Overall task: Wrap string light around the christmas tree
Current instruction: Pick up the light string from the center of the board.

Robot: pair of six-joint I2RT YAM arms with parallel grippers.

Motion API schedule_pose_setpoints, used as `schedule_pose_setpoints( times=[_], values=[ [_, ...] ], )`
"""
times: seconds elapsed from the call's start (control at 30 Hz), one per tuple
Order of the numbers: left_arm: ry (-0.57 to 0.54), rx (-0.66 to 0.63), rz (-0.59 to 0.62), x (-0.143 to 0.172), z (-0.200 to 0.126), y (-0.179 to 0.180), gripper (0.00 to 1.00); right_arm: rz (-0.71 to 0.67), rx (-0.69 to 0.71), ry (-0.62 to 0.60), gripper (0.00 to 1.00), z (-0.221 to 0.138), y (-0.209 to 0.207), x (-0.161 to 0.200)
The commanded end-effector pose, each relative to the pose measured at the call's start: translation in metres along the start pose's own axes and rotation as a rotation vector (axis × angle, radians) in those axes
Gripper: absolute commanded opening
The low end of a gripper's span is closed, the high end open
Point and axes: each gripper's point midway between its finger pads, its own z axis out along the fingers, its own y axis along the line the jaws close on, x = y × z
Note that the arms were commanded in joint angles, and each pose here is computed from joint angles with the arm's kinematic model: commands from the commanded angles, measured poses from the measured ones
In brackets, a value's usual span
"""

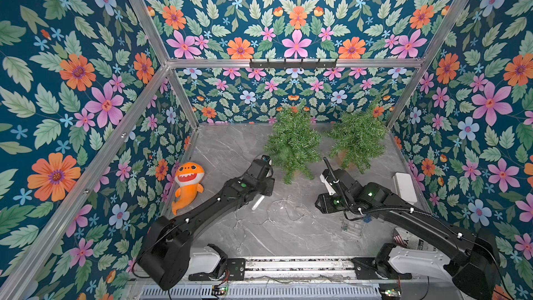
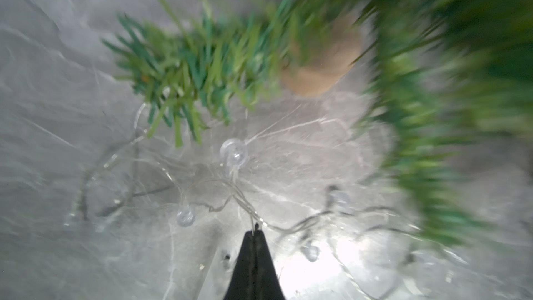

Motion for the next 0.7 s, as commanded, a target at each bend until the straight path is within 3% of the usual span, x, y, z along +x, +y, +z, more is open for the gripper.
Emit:
schedule_pose_setpoints(
  times=[0.0, 0.1, 0.27, 0.43, 0.67],
  values=[
    [0.053, 0.046, 0.042, 0.007, -0.023, -0.001, 0.0, -0.131, -0.064, -0.082, 0.55, 0.002, 0.034, -0.022],
    [0.029, 0.134, 0.059, -0.004, -0.043, -0.013, 0.0, -0.234, -0.133, -0.124, 0.53, 0.005, 0.067, -0.036],
    [0.0, 0.246, 0.114, -0.021, -0.069, -0.034, 0.0, -0.291, -0.313, -0.261, 0.53, -0.001, 0.113, -0.068],
    [-0.01, 0.301, 0.147, -0.021, -0.08, -0.042, 0.0, -0.302, -0.34, -0.472, 0.57, -0.006, 0.12, -0.098],
    [-0.029, 0.359, 0.146, -0.023, -0.088, -0.052, 0.0, -0.302, -0.34, -0.503, 0.56, 0.012, 0.131, -0.116]
  ],
)
